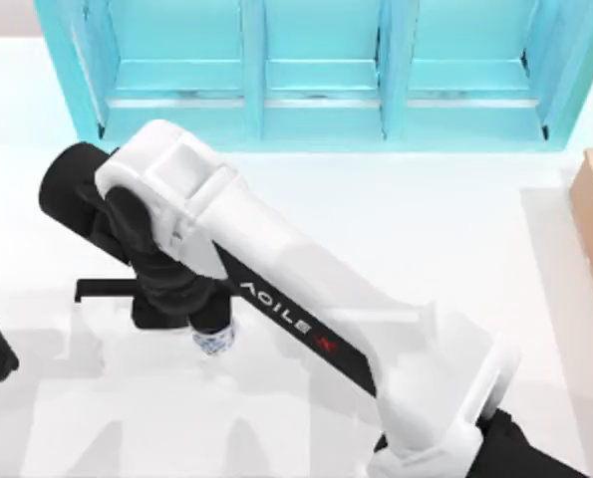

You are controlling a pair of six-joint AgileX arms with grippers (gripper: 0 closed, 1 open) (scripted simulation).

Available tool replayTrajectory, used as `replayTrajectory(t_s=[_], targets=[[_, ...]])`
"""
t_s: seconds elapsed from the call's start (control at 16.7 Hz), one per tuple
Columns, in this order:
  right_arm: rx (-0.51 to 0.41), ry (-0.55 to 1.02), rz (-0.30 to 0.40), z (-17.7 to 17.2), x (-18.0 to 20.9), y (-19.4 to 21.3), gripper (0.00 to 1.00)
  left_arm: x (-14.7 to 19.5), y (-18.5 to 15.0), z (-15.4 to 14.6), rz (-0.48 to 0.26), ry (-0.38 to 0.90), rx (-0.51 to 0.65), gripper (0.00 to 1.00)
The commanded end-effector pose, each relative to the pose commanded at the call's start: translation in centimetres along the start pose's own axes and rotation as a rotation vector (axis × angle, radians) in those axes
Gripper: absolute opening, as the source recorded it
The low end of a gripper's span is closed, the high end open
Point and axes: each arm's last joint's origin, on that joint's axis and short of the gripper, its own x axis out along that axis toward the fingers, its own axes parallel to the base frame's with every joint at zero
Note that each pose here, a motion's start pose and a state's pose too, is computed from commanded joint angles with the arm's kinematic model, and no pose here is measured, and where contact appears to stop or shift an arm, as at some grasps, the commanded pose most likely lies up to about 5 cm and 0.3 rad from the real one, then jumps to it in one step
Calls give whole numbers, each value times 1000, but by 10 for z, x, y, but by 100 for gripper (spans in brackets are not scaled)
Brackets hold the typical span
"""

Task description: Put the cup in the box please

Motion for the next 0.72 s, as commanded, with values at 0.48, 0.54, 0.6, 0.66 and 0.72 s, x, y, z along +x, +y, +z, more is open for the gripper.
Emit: replayTrajectory(t_s=[0.48,0.54,0.6,0.66,0.72], targets=[[-27,48,-16,84,-28,-57,0,0,0,0,0,0,0,100],[-29,58,-20,101,-34,-74,0,0,0,0,0,0,0,100],[-30,67,-22,117,-41,-93,0,0,0,0,0,0,0,100],[-30,73,-20,132,-49,-115,0,0,0,0,0,0,0,100],[-31,77,-18,146,-58,-140,0,0,0,0,0,0,0,100]])
